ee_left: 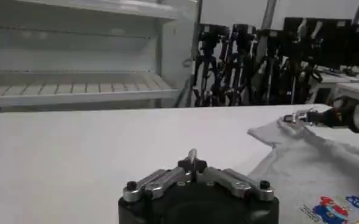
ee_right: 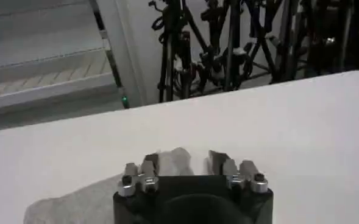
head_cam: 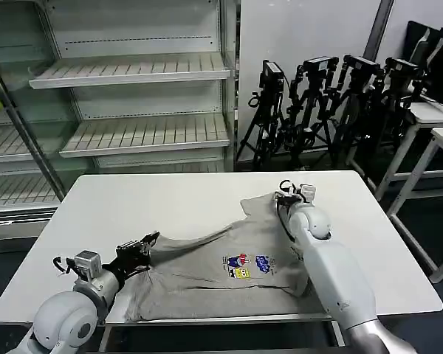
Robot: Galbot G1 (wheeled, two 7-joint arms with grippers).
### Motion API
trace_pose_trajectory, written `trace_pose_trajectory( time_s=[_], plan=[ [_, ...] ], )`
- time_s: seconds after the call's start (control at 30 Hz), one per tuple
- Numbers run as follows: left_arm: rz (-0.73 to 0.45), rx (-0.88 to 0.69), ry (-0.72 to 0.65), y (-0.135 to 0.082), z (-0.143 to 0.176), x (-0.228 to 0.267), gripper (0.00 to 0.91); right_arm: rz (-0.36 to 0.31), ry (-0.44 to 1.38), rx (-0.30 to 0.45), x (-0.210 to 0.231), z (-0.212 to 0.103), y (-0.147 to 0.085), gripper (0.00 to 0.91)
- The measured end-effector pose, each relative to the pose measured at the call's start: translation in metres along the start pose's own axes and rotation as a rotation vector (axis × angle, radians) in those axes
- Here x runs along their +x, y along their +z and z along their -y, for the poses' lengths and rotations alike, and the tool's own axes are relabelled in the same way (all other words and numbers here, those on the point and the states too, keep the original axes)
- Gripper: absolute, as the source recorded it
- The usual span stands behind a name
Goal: Fold and organize the clothes.
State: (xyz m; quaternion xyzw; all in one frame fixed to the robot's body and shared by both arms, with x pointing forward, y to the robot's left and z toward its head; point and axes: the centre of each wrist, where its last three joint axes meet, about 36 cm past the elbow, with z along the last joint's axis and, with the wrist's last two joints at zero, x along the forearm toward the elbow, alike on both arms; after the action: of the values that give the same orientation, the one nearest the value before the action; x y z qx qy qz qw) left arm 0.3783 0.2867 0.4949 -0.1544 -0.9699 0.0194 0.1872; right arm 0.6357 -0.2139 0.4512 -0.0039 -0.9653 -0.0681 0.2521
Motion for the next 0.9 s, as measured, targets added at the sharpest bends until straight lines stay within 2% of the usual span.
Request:
trace_pose_trajectory(
  time_s=[0.33, 0.5, 0.9],
  plan=[
    [0.0, -0.001, 0.007, -0.001, 0.001, 0.001, 0.03, -0.017, -0.007, -0.022, -0.003, -0.003, 0.003, 0.0],
    [0.006, 0.0, 0.012, -0.003, 0.002, 0.002, 0.03, 0.002, -0.015, -0.03, 0.0, -0.002, 0.004, 0.0],
    [0.027, 0.007, 0.01, -0.008, 0.001, 0.005, 0.03, 0.193, -0.051, -0.019, 0.042, 0.011, 0.004, 0.0]
  ],
)
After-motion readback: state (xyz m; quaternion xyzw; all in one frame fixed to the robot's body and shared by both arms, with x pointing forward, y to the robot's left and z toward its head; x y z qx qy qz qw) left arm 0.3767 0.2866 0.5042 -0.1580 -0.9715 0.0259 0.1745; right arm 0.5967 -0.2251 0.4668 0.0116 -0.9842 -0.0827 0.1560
